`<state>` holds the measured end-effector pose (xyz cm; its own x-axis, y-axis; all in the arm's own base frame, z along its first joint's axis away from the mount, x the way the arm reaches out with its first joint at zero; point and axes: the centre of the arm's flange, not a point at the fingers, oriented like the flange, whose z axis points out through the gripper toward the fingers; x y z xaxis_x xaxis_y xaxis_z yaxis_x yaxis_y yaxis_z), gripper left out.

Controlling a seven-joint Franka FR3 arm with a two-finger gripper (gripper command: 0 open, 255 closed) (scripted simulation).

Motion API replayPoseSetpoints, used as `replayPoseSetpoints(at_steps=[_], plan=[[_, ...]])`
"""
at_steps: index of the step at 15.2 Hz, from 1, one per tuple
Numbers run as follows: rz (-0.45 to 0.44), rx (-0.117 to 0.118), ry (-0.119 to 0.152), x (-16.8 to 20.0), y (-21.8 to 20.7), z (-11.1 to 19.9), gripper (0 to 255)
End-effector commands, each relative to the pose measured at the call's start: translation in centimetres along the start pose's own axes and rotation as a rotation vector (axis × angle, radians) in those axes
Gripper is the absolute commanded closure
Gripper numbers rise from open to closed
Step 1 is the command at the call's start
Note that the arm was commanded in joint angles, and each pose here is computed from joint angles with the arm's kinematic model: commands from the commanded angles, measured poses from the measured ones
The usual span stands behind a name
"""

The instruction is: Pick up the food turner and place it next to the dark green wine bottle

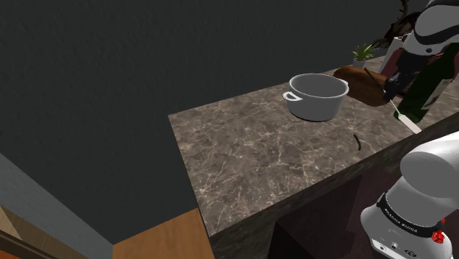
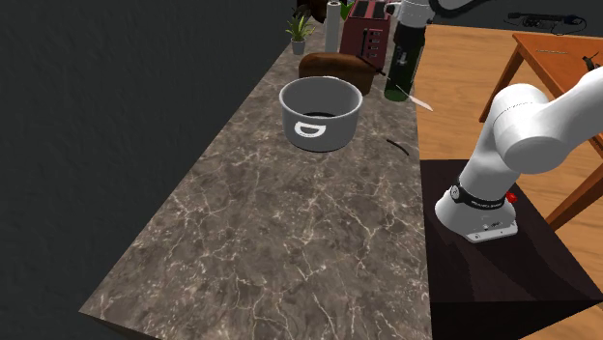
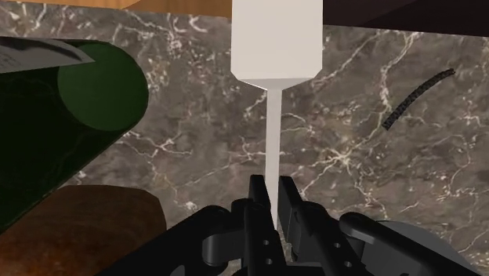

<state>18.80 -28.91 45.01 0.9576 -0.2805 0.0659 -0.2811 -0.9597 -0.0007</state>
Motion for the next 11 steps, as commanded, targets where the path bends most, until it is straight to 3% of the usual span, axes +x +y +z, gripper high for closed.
replayPoseSetpoints(at_steps=[1, 11], plan=[[0.0, 0.0, 0.001, -0.1, 0.1, 1.0, 255], [0.0, 0.0, 0.001, -0.5, 0.1, 6.3, 255]])
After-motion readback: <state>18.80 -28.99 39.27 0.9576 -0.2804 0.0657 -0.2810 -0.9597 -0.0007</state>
